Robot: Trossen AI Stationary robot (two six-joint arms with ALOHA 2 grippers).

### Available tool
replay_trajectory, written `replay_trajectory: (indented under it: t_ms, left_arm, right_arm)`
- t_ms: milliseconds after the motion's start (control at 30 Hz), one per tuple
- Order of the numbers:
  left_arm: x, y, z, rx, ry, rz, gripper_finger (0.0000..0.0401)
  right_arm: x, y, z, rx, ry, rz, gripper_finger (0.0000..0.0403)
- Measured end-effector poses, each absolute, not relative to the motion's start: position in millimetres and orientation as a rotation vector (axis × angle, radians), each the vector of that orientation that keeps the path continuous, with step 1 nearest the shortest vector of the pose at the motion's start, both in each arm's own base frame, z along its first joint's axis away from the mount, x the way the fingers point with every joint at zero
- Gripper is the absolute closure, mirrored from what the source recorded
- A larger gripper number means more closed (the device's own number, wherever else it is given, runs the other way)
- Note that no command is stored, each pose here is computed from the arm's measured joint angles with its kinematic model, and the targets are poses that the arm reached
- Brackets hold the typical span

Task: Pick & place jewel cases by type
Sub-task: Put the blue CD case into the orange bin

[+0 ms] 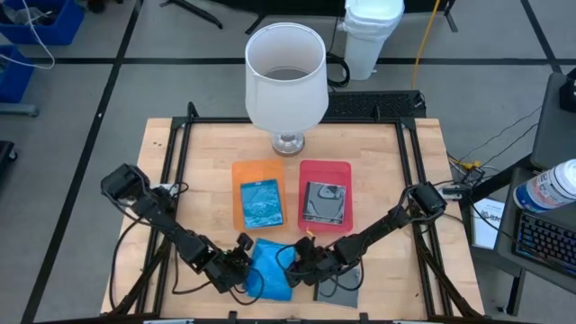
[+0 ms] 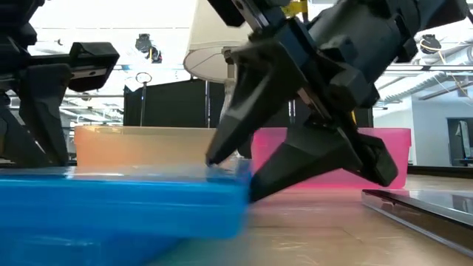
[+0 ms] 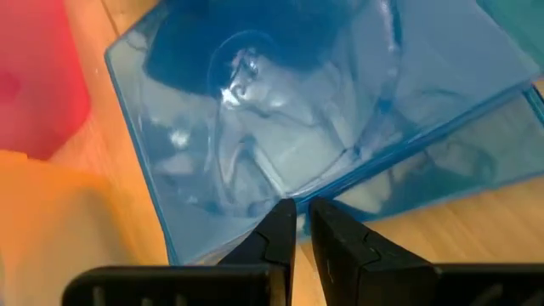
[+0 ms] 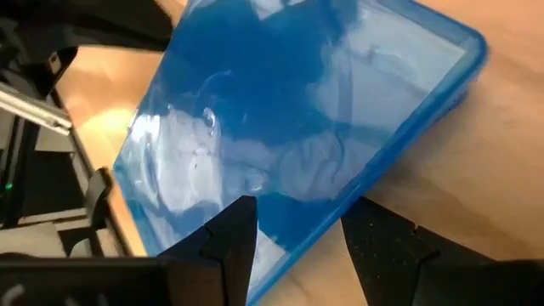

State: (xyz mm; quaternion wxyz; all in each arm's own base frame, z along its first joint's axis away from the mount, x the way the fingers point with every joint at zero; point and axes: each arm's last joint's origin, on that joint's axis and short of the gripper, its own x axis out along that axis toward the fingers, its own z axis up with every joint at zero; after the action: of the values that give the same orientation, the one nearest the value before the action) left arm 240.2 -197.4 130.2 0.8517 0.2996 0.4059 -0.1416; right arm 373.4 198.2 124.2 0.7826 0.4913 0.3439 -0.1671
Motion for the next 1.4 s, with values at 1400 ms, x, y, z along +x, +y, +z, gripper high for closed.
replay_trajectory:
  t_ms: [1400]
  left_arm:
    - [202,-225,169,0.568,0.694,-0.299,0.0359]
  right_arm:
    - [369,225,159,0.740,0.410,0.049,0.0387]
